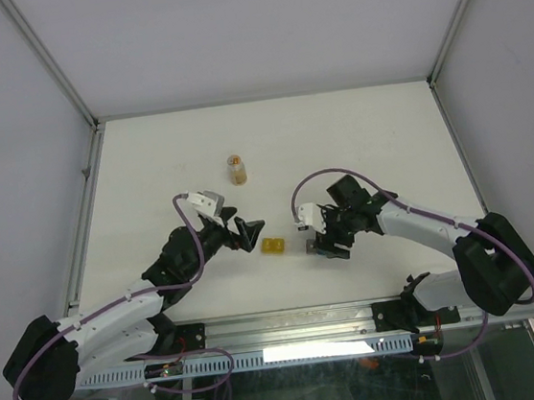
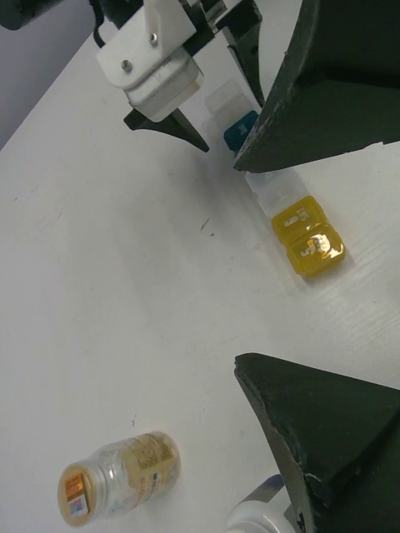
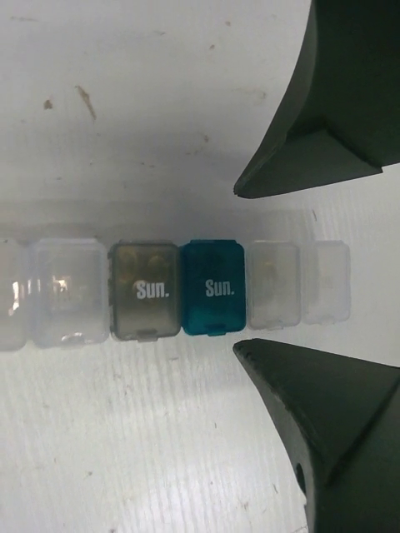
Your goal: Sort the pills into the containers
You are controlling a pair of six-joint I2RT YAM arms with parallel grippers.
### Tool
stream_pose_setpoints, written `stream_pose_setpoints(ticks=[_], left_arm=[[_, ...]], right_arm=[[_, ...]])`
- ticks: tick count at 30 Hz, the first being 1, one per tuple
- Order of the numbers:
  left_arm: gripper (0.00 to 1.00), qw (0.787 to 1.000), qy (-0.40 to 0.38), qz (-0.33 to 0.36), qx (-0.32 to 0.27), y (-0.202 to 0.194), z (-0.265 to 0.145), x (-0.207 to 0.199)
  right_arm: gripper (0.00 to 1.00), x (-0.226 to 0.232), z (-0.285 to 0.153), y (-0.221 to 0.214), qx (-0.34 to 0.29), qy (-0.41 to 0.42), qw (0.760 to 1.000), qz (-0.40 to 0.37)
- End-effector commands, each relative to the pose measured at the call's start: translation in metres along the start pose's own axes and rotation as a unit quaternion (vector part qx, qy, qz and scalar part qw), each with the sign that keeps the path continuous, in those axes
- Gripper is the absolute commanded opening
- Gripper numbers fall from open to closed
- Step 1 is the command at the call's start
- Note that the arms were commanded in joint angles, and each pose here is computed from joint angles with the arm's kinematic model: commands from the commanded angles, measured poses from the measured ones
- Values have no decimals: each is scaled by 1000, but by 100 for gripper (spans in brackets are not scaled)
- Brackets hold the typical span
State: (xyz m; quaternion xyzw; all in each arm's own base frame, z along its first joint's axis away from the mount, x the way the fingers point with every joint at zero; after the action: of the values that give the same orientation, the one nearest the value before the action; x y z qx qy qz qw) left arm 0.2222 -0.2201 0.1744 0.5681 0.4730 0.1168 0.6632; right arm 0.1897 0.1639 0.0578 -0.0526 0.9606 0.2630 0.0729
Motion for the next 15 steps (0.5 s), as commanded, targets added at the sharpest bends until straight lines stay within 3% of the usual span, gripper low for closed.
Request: stream_pose_setpoints(ticks=[1, 9, 15], left_arm=[[93, 995, -79, 26, -50, 10, -6, -16], [92, 984, -161, 72, -27, -8, -13, -31], [92, 961, -252, 109, -35, -18, -28, -48]], right_arm=[[70, -4, -2, 26, -66, 18, 995, -79], [52, -5, 9, 17, -47, 42, 994, -92], [44, -4, -2, 3, -43, 45, 994, -93]])
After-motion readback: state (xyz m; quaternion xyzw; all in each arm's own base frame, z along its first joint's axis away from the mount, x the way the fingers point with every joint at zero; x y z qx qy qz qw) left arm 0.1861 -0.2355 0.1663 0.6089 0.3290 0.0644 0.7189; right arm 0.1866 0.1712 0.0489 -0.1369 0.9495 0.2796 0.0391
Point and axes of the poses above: each gripper's point midway between its finger pads, its own z axis out along the fingers, its own x axis along the line the jaws close on, y = z × x, the point moved 3 cm from there along -z, back along the fingers, and after that the axes turned 15 degrees about -z, right-handed, at the moved point
